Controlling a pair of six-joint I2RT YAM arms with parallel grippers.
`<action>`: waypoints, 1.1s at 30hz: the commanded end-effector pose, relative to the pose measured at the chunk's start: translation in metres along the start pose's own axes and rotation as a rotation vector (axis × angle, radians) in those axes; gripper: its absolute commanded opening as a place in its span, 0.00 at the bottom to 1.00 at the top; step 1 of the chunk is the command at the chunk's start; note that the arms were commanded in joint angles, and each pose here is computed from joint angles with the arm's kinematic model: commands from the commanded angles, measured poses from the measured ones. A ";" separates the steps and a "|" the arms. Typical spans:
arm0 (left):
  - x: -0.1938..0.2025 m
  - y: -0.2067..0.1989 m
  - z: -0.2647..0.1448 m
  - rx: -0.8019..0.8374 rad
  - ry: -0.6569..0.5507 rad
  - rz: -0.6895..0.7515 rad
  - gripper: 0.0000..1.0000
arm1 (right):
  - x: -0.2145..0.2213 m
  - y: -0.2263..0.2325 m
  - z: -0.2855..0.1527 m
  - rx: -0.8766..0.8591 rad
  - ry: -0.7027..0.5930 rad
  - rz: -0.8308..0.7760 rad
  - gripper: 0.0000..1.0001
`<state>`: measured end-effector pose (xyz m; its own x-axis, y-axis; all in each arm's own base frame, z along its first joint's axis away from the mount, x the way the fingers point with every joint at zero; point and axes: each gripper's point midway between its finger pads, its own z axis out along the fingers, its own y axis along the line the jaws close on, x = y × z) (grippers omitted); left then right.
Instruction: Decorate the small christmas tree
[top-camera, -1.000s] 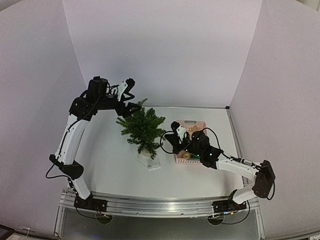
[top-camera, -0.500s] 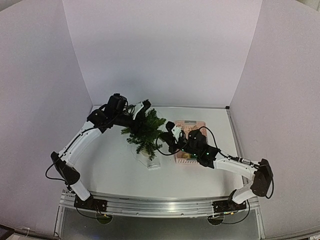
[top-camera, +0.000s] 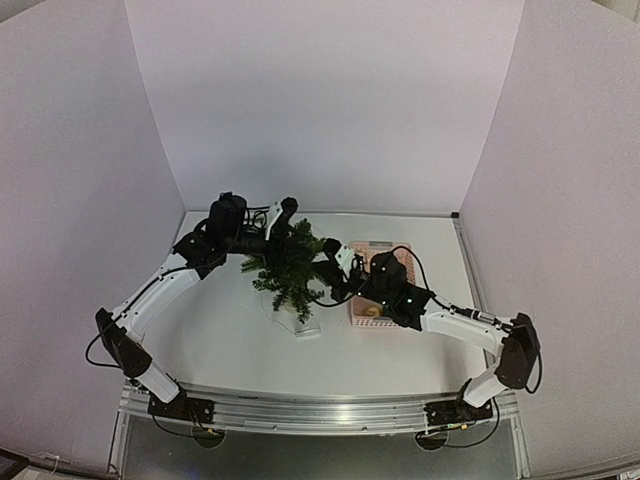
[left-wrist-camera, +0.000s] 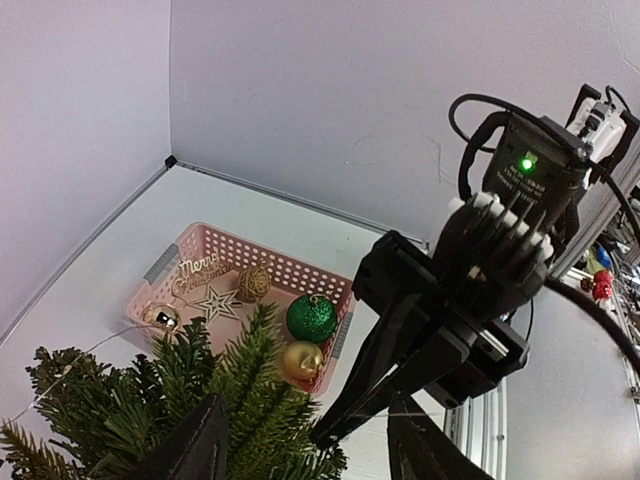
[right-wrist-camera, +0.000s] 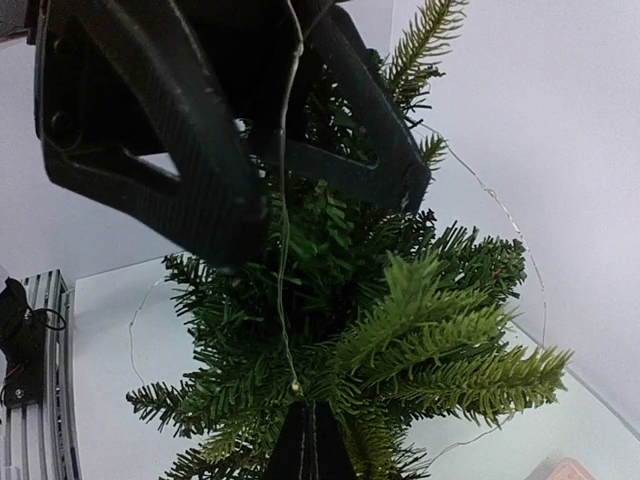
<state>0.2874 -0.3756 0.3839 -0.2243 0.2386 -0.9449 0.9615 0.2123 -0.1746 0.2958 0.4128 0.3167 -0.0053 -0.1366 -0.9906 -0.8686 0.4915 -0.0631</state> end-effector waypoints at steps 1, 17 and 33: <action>-0.039 -0.014 -0.021 -0.019 -0.111 0.074 0.49 | -0.018 0.007 0.008 -0.038 -0.038 -0.031 0.00; -0.040 -0.002 -0.042 -0.161 -0.089 0.064 0.00 | -0.018 0.003 0.009 -0.019 -0.035 -0.019 0.00; -0.005 0.013 -0.088 -0.297 0.015 -0.011 0.00 | -0.045 0.006 -0.001 -0.040 -0.070 0.052 0.67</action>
<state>0.2924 -0.3083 0.4145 -0.2065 0.2375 -0.9492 0.8875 0.4539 -0.0795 0.2966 0.4215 0.3291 -0.0328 -0.1108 -0.9933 -0.8808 0.4730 -0.0237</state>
